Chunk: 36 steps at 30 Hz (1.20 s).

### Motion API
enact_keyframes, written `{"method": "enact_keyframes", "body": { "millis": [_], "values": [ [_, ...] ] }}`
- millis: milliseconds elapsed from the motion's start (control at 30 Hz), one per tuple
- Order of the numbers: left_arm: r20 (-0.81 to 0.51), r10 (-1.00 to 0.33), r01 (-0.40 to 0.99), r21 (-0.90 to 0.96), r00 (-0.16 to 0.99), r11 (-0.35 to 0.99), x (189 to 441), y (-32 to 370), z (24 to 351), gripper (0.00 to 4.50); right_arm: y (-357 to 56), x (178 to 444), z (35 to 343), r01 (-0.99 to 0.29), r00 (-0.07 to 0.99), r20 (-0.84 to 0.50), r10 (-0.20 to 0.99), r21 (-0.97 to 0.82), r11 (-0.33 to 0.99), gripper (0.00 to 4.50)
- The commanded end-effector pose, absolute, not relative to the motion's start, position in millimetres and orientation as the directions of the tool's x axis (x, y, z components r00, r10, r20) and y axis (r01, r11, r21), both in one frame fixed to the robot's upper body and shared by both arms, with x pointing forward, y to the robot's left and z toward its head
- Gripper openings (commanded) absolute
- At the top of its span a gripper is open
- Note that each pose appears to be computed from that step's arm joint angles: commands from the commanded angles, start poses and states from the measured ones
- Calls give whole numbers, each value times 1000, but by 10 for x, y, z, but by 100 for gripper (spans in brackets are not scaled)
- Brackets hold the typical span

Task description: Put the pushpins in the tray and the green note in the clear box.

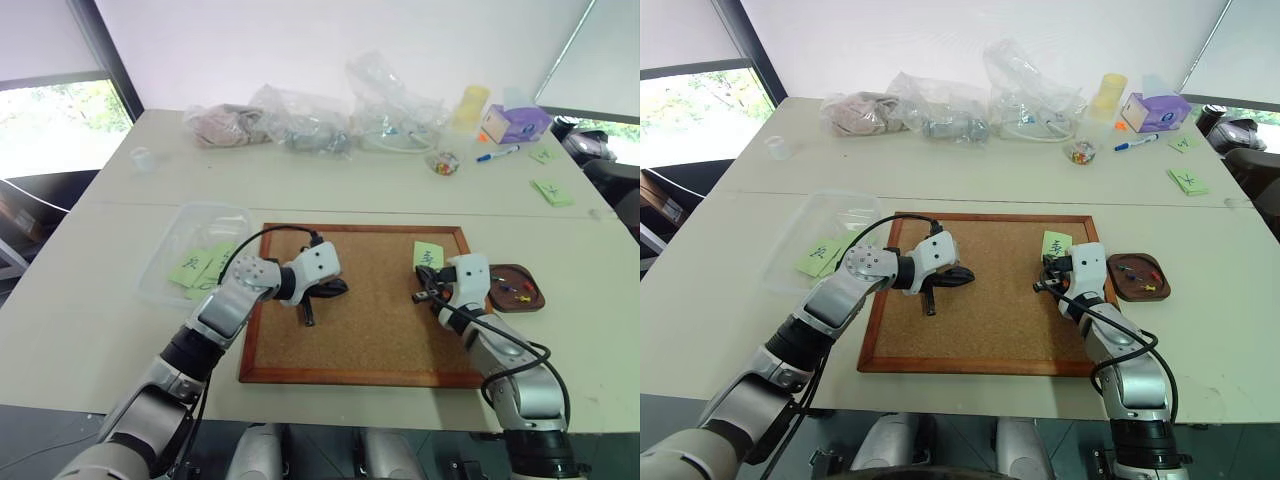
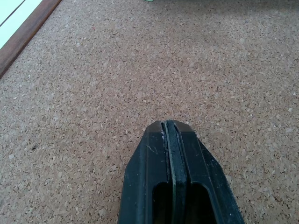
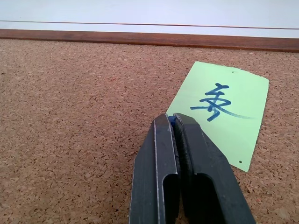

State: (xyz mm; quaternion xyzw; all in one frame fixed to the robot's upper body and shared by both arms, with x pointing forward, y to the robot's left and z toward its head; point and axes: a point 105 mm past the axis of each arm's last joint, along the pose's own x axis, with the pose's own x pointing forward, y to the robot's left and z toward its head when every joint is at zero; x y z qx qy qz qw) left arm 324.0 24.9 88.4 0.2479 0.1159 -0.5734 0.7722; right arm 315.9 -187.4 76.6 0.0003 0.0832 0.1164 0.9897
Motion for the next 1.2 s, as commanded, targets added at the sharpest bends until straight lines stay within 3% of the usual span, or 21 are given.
{"method": "enact_keyframes", "body": {
  "millis": [33, 200, 467, 600, 633, 667, 767, 900, 1200],
  "values": [
    [-526, -790, 949, 201, 314, 243, 3222, 332, 679, 0, -1919, 3173, 969, -218, 974, -72, 216, -34, 975, 4],
    [-530, -790, 951, 199, 308, 237, 3214, 331, 671, 0, -1993, 3182, 1236, -180, 982, 29, 184, -110, 977, 4],
    [-511, -804, 953, 177, 303, 246, 3225, 315, 699, 0, -2000, 3136, 1400, -181, 977, 87, 192, -124, 976, 4],
    [-296, -910, 943, -77, 290, 325, 3264, 146, 1123, 0, -1975, 3096, 1397, -191, 975, 85, 203, -132, 973, 4],
    [-246, -925, 935, -134, 290, 329, 3278, 121, 1229, 70, -1967, 3084, 1399, -195, 975, 84, 208, -137, 971, 0],
    [-206, -934, 927, -179, 291, 329, 3294, 107, 1318, 99, -1958, 3073, 1408, -200, 973, 85, 213, -143, 969, 0],
    [-69, -960, 904, -324, 273, 280, 3347, 72, 1655, 244, -1920, 3009, 1483, -226, 965, 91, 245, -176, 958, 0],
    [10, -970, 857, -470, 242, 209, 3385, -48, 1822, 446, -1872, 2926, 1626, -260, 952, 105, 289, -227, 939, 0],
    [127, -947, 695, -709, 294, 120, 3597, -526, 1914, 446, -1673, 2733, 1858, -328, 920, 118, 375, -293, 898, 0]
  ]
}}
